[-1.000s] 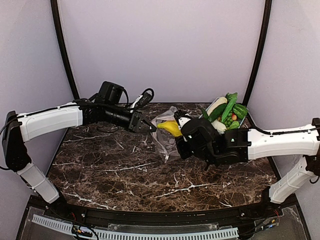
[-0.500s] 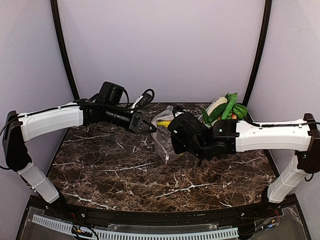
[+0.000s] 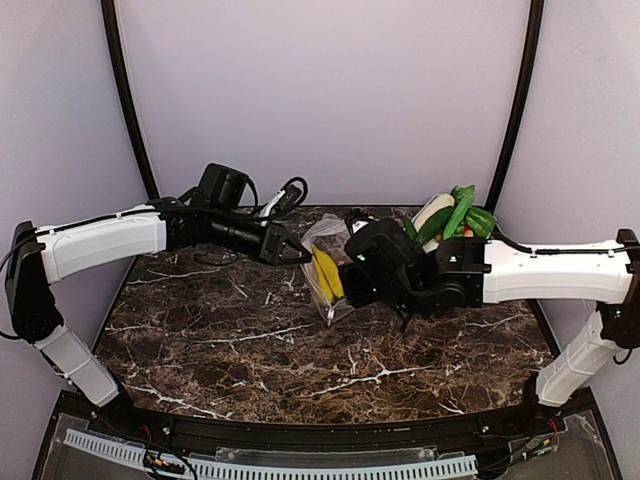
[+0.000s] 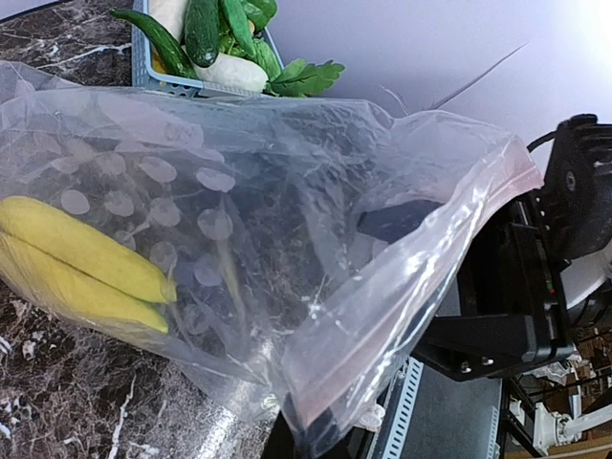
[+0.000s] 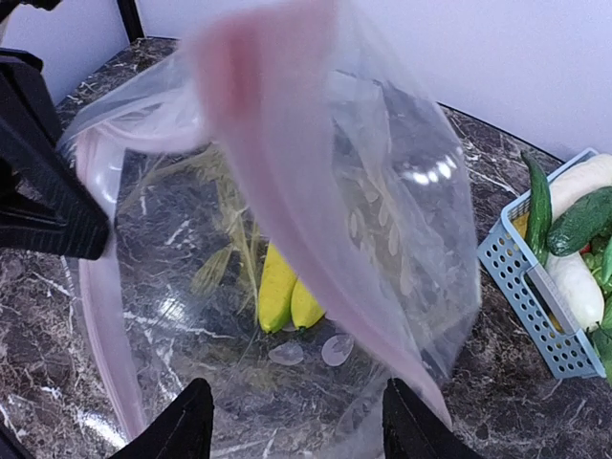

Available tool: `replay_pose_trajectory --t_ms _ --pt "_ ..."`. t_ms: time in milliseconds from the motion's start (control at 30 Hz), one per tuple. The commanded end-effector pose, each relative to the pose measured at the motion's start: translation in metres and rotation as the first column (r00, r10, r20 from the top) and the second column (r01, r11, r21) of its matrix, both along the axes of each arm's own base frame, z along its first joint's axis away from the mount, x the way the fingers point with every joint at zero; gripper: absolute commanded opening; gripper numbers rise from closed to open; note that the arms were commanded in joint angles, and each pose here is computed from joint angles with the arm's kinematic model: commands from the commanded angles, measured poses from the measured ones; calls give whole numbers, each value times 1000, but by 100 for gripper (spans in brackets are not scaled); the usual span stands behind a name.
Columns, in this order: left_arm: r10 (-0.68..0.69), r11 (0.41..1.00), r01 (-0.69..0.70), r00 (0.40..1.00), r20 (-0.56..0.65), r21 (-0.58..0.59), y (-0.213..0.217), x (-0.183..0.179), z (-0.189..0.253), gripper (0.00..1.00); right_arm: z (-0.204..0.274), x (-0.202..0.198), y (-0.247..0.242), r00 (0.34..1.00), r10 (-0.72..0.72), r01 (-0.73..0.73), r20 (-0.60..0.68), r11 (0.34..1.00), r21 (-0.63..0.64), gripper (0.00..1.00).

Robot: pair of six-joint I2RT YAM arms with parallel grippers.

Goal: Place the food in the zip-top bag and seal the zipper
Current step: Place the fake fruit in the zipper food storage bag, then pick up the fake vegetable from the bin.

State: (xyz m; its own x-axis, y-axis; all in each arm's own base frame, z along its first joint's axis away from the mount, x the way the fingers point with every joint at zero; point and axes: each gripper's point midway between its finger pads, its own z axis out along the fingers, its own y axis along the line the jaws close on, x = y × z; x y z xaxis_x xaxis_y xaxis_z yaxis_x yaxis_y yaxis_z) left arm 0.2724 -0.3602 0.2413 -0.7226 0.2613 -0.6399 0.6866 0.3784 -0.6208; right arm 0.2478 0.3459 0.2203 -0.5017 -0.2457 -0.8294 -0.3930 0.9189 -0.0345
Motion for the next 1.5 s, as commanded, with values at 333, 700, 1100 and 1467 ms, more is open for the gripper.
replay_pose_trajectory --t_ms 333,700,1100,1467 --pt "182 972 -207 964 196 113 39 24 10 1 116 -49 -12 945 289 -324 153 884 336 69" --pt "265 939 -321 904 336 124 71 35 41 1 87 17 -125 995 -99 101 -23 972 212 73" --pt "279 925 -347 898 341 154 75 39 33 1 25 104 -222 925 -330 362 -187 916 173 74" --pt "273 928 -338 904 330 158 73 39 30 1 -25 151 -237 894 -367 406 -256 906 122 72"
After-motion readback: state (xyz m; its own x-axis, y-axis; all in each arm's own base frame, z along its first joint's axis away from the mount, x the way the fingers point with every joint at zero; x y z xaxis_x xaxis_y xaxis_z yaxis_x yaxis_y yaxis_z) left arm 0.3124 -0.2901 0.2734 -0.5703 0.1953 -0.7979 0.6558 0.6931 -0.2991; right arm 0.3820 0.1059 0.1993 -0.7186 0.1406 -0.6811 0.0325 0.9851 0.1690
